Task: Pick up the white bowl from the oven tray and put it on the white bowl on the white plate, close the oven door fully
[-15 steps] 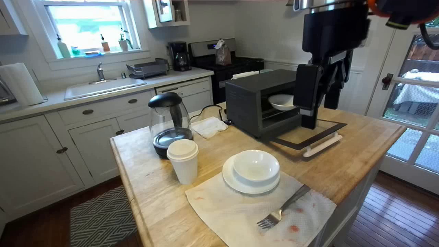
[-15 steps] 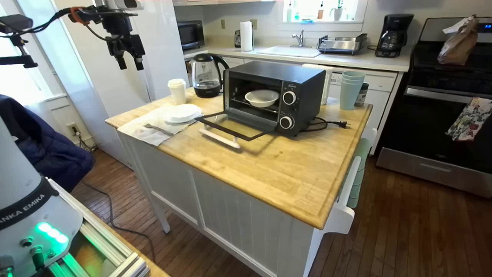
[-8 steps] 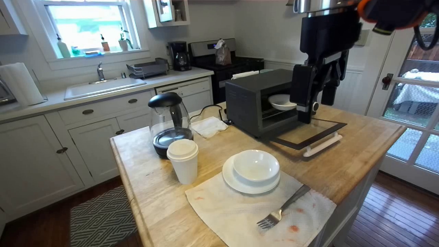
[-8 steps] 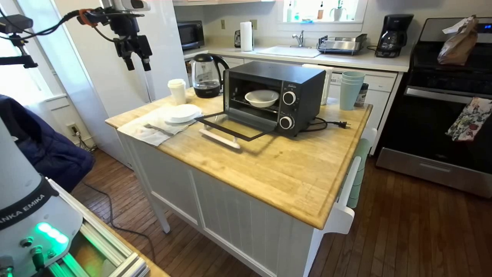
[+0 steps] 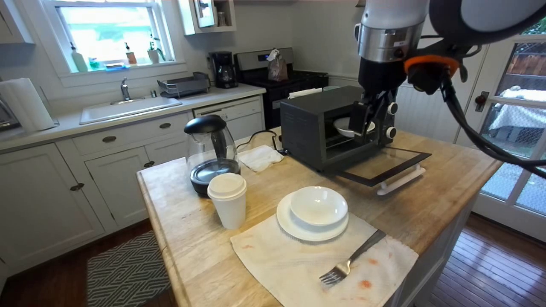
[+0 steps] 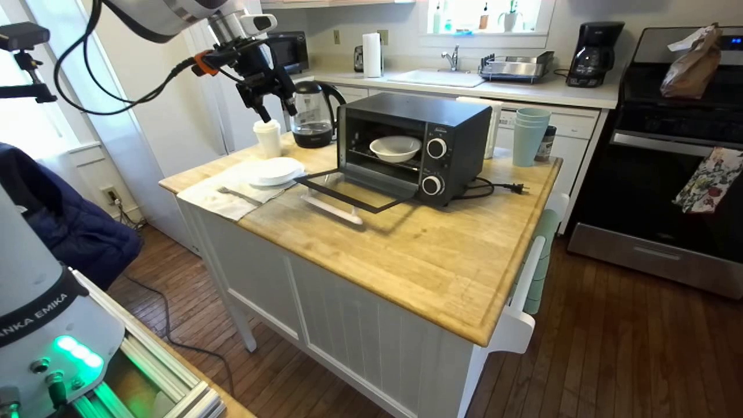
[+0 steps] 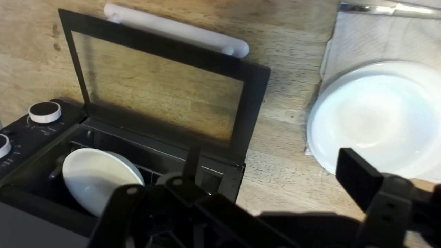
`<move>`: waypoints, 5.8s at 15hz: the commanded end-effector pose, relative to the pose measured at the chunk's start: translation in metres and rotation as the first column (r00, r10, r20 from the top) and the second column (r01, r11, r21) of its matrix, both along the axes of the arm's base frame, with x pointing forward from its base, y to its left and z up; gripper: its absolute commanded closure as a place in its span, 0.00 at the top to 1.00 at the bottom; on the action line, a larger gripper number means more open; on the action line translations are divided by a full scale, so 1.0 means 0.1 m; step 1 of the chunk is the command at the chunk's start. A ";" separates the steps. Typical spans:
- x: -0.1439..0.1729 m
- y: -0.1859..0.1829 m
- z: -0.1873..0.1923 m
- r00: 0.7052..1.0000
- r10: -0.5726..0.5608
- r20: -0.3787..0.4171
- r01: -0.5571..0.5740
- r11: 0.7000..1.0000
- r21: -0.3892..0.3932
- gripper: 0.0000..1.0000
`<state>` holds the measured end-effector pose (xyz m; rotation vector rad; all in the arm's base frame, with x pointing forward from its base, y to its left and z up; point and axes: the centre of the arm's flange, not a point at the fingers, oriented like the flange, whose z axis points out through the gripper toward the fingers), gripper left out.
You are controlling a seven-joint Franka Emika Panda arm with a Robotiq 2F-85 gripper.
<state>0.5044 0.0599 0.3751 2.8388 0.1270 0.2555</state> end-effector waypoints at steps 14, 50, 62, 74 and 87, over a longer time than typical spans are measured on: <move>0.50 -0.53 -0.59 0.994 0.072 -0.079 -0.081 0.989 -0.123 1.00; 1.41 -1.03 -1.40 0.974 0.180 -0.137 -0.226 0.761 -0.608 0.50; 1.45 -1.01 -1.50 0.967 0.200 -0.155 -0.253 0.743 -0.620 0.26; 1.48 -1.03 -1.49 0.969 0.195 -0.154 -0.249 0.739 -0.626 0.13; 1.41 -0.94 -1.39 0.966 0.184 -0.181 -0.257 0.768 -0.587 0.02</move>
